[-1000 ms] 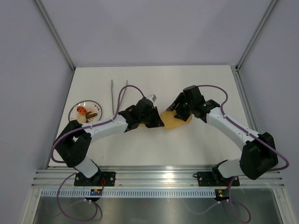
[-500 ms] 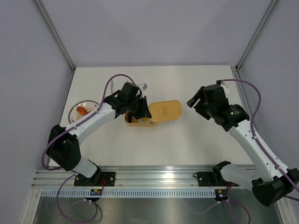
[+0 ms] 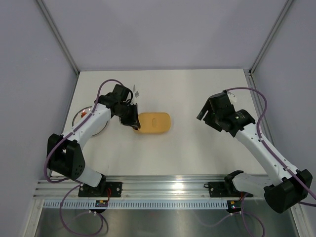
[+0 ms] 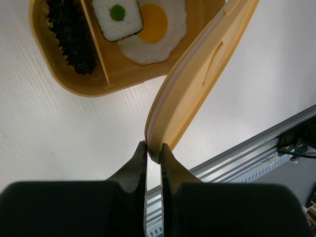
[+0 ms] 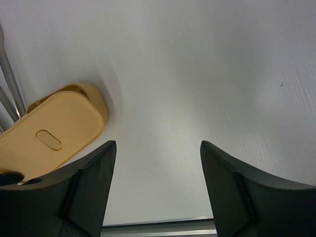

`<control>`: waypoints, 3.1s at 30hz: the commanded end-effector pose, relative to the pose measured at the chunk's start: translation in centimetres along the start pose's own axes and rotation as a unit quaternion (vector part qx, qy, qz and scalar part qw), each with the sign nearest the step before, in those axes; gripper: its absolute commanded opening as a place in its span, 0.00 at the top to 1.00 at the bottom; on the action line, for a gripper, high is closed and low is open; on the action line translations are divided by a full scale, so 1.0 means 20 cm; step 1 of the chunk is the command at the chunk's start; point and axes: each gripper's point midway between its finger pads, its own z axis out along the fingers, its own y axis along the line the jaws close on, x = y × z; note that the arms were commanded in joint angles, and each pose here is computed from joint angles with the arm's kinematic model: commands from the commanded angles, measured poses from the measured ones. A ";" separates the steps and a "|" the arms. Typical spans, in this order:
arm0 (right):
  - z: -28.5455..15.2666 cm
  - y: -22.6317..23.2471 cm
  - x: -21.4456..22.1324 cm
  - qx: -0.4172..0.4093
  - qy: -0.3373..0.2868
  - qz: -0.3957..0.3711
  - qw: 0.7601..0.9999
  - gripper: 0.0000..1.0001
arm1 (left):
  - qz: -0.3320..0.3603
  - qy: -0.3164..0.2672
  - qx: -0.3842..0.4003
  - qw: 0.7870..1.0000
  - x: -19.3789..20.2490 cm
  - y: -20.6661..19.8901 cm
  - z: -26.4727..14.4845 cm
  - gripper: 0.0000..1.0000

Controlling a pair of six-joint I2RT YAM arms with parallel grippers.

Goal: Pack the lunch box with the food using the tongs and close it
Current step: Close the box lid on the packing box.

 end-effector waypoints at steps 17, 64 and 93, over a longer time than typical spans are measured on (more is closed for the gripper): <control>0.08 0.06 0.02 -0.020 0.017 -0.018 0.999 0.23 | -0.034 0.011 -0.012 0.999 -0.15 0.23 0.08 1.00; 0.22 0.23 0.19 -0.099 0.107 -0.078 0.986 0.19 | -0.171 -0.014 0.125 0.977 -0.15 0.33 0.05 1.00; 0.25 0.21 0.21 -0.093 0.115 -0.075 0.986 0.19 | -0.185 -0.006 0.064 0.981 -0.14 0.42 0.07 0.44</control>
